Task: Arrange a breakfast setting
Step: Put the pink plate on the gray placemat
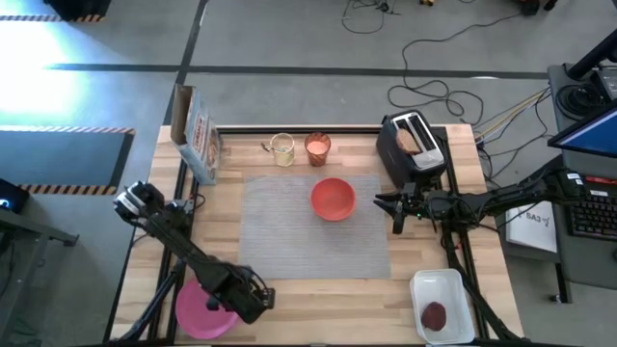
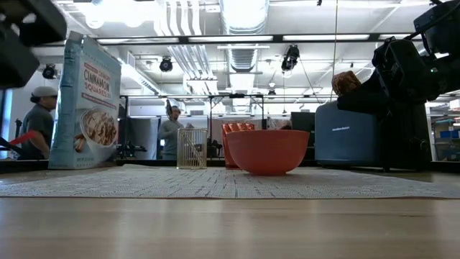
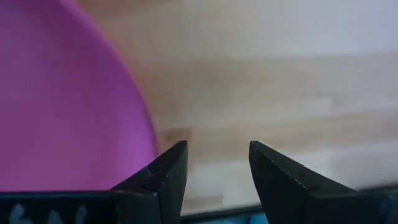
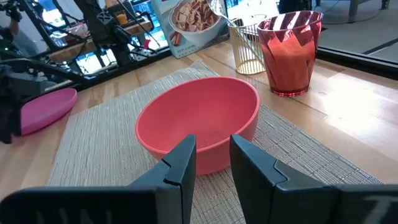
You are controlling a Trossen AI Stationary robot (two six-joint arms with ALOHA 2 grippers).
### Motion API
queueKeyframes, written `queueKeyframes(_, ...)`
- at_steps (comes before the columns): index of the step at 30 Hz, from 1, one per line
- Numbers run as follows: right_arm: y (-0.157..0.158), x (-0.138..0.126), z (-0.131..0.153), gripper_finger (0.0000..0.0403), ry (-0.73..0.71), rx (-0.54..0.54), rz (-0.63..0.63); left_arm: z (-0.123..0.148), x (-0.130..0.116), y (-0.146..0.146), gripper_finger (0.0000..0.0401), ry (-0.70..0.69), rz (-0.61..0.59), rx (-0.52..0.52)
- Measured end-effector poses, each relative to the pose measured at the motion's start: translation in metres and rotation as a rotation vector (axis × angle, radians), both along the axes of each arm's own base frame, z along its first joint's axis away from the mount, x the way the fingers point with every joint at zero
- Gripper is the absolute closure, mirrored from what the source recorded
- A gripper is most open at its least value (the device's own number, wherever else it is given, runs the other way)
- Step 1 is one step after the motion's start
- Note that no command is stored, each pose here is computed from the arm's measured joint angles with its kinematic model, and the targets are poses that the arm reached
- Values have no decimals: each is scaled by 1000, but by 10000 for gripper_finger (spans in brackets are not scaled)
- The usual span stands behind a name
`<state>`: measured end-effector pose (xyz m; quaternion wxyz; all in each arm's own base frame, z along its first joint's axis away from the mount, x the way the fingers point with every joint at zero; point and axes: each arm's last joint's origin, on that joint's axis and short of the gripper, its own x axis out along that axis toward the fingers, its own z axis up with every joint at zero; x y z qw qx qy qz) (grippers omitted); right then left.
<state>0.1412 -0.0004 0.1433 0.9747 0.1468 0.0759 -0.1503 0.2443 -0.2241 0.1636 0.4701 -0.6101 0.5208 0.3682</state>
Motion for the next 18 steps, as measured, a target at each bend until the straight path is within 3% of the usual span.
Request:
queueKeyframes(10, 0, 0, 0, 316, 0, 0, 0, 35, 3, -2, 246, 88, -29, 89)
queueKeyframes(18, 0, 0, 0, 316, 0, 0, 0, 13, 0, -2, 246, 164, -78, 93)
